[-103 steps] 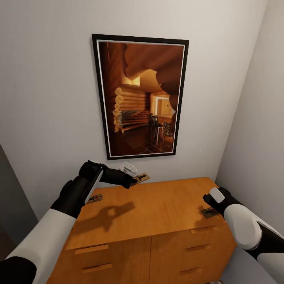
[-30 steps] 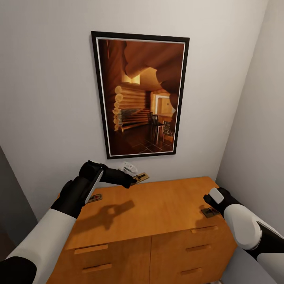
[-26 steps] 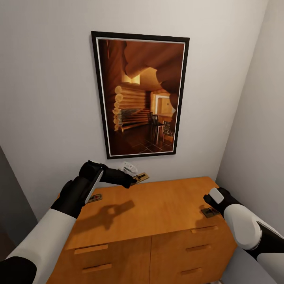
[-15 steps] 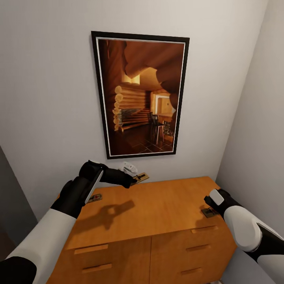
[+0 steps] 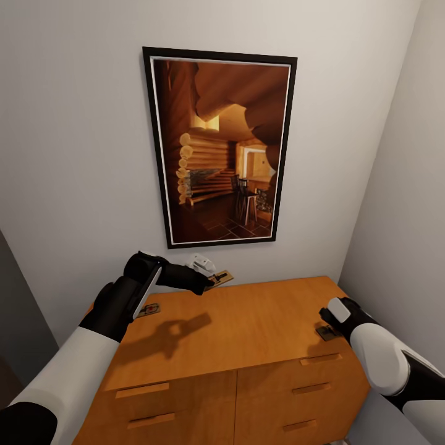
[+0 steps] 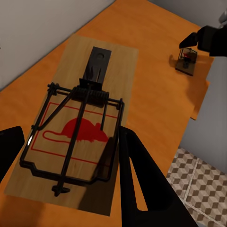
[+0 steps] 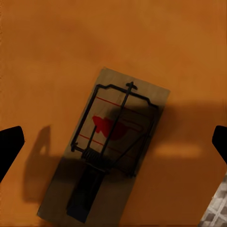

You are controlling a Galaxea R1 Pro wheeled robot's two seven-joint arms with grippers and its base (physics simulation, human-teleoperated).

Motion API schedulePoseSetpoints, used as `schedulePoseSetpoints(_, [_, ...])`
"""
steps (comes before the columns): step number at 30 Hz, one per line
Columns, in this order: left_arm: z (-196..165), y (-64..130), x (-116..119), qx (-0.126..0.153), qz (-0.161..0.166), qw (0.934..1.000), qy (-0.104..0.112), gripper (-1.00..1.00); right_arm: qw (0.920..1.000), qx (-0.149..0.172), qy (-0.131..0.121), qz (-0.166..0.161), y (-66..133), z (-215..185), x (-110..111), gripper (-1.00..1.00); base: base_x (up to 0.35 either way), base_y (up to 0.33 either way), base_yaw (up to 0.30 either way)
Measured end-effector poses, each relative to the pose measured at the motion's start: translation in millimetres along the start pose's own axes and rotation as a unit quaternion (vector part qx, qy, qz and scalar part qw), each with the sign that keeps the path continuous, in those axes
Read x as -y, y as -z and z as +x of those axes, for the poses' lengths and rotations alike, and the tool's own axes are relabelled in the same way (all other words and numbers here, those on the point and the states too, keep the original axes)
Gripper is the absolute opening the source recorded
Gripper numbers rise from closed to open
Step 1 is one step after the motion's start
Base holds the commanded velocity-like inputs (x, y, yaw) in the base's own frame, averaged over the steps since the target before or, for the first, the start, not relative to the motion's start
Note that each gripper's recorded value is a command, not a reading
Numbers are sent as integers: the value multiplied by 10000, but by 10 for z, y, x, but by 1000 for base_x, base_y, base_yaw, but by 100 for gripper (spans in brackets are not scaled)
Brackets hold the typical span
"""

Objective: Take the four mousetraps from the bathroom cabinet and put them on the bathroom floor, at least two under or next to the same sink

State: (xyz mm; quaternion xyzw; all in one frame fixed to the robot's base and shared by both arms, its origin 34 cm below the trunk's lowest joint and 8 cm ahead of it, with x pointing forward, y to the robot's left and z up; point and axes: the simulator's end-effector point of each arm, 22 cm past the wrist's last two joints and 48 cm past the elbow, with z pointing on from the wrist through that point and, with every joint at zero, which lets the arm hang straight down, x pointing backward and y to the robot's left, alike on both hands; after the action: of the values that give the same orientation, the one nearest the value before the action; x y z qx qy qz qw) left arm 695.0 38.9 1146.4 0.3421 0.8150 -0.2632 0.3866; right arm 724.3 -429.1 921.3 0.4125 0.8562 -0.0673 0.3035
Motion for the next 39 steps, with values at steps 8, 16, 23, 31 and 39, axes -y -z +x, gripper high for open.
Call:
schedulePoseSetpoints(8, [-1,2,-3,4,-2,10000,4,-100,10000,-39,18,-36,-2,47,-31,100,0,0,0])
schedulePoseSetpoints(16, [-1,3,-5,4,-3,10000,4,-100,9999,-118,51,-47,-13,125,-44,100,0,0,0])
schedulePoseSetpoints(23, [0,4,-6,3,-5,10000,5,-100,9999,-129,68,-45,-16,139,-44,100,0,0,0])
schedulePoseSetpoints(31, [30,-27,-28,3,-7,10000,4,-100,9999,-128,74,-46,-60,159,-50,100,0,0,0])
schedulePoseSetpoints(39, [30,-28,-29,1,-9,10000,3,-100,9999,-125,80,-43,-60,157,-49,100,0,0,0])
